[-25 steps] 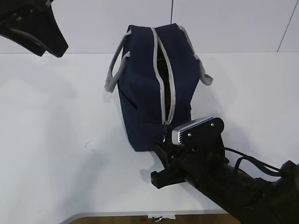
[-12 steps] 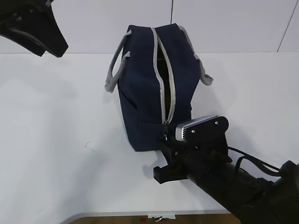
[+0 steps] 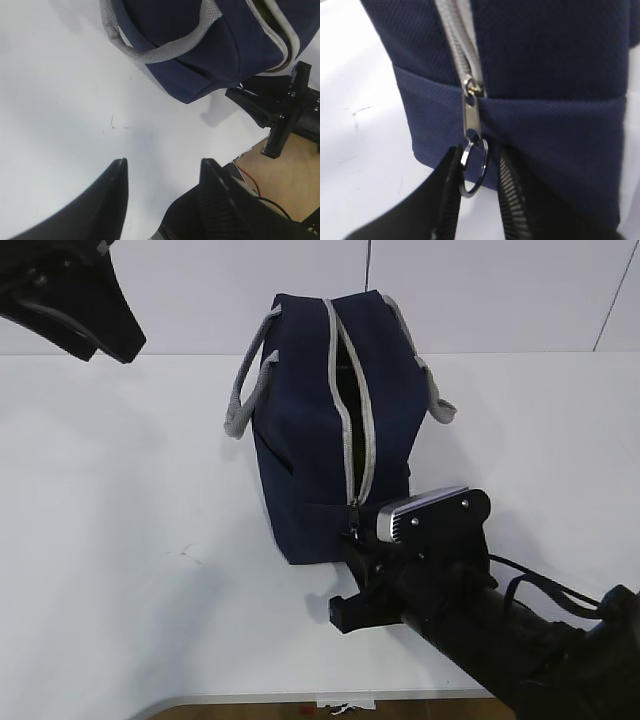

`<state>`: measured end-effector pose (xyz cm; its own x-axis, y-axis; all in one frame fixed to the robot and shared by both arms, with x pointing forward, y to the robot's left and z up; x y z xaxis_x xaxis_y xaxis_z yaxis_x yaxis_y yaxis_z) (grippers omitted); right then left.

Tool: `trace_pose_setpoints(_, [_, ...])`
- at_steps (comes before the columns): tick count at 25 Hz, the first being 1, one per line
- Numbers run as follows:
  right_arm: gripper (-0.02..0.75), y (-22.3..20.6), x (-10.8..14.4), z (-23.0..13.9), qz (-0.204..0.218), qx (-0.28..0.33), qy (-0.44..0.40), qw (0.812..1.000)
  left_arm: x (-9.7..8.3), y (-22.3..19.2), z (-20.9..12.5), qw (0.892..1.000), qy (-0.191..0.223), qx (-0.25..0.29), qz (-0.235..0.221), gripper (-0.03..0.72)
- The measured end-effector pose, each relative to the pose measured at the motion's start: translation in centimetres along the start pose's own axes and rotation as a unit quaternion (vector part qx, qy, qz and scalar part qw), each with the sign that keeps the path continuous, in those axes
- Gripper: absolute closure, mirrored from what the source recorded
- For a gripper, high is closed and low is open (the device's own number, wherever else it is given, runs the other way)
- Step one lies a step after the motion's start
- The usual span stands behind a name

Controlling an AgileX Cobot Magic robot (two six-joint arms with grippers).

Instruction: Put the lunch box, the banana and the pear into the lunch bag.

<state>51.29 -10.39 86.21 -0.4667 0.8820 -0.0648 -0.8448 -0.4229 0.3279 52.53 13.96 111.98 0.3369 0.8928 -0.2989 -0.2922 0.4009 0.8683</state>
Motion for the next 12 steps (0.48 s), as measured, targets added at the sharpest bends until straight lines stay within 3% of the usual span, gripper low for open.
trace_pose_setpoints(3, [0.573,0.07,-0.02,-0.09,0.000,0.002,0.000,1.000,0.00,0.00,0.00,1.000,0.000,0.000,0.000,0.335])
trace_pose_setpoints(7, [0.715,0.07,0.00,-0.07,0.001,0.001,0.001,1.000,0.00,0.00,0.00,1.000,0.000,0.000,0.000,0.335])
trace_pose_setpoints(12, [0.736,0.07,0.05,-0.06,0.002,0.000,0.002,1.000,0.00,0.00,0.00,1.000,0.000,0.000,0.000,0.335])
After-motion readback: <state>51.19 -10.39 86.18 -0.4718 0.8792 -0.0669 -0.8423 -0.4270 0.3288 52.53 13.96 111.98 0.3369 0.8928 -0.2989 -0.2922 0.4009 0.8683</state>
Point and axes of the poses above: a point on each arm's last joint axis where the gripper is mounted, y pointing back along that axis away from the gripper, x along the wrist's bending axis when the last joint is at zero, z = x × y, the point moved 4 cm from there along -y, pointing out along that axis toward the gripper, and after that the axes turned 10 degrees about y, right-handed, at the moved point
